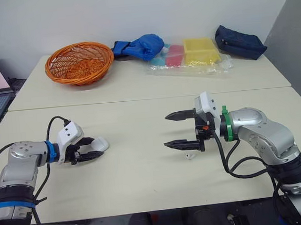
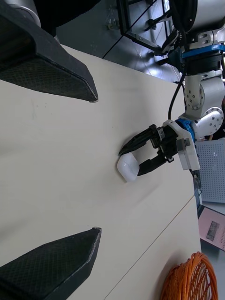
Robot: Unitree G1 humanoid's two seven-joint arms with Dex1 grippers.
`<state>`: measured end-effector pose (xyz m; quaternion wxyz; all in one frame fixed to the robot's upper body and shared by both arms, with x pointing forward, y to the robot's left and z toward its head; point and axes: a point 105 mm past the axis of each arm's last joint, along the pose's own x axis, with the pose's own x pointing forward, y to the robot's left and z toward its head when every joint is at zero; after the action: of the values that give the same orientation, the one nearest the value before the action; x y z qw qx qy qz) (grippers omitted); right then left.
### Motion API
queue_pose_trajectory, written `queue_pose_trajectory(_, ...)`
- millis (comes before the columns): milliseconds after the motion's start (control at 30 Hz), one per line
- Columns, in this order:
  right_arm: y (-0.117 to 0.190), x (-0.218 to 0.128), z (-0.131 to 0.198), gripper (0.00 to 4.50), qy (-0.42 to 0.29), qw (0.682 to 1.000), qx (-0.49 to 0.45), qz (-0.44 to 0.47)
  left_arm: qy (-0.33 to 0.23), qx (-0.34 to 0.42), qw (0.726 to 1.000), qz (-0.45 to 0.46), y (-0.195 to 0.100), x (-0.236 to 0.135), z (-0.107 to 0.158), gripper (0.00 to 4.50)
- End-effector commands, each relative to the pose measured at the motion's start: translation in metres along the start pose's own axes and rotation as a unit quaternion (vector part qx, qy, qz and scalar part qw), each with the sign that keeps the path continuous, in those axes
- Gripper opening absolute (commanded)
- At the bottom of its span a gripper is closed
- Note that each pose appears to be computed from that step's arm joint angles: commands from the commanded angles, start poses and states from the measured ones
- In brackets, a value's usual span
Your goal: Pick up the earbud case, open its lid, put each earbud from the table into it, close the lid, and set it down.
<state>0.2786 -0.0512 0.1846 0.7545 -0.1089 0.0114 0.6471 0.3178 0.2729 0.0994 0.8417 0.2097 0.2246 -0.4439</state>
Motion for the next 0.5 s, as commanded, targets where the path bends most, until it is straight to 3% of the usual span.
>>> queue_pose_trajectory(33, -0.012, -0.011, 0.006, 4.5, -0.001, 0.999, -0.023, -0.046, -0.079, 0.051, 0.996, -0.001, 0.001, 0.009, 0.052, 2.74)
queue_pose_trajectory(67, -0.023, -0.013, 0.005, 4.5, 0.007, 0.997, -0.004, -0.083, -0.122, 0.096, 0.988, 0.001, -0.002, 0.016, 0.082, 2.74)
queue_pose_trajectory(133, -0.045, -0.016, 0.009, 4.5, -0.017, 0.983, 0.107, -0.151, -0.21, 0.253, 0.945, 0.005, -0.019, 0.027, 0.153, 2.74)
queue_pose_trajectory(200, -0.046, -0.014, 0.011, 4.5, -0.016, 0.977, 0.156, -0.145, -0.24, 0.369, 0.898, 0.016, -0.033, 0.034, 0.181, 2.74)
queue_pose_trajectory(300, -0.044, -0.014, 0.013, 4.5, 0.0, 0.979, 0.163, -0.125, -0.252, 0.486, 0.837, 0.026, -0.047, 0.044, 0.193, 2.74)
queue_pose_trajectory(500, -0.05, -0.008, 0.027, 4.5, -0.014, 0.973, 0.191, -0.13, -0.262, 0.59, 0.763, 0.048, -0.055, 0.063, 0.195, 2.74)
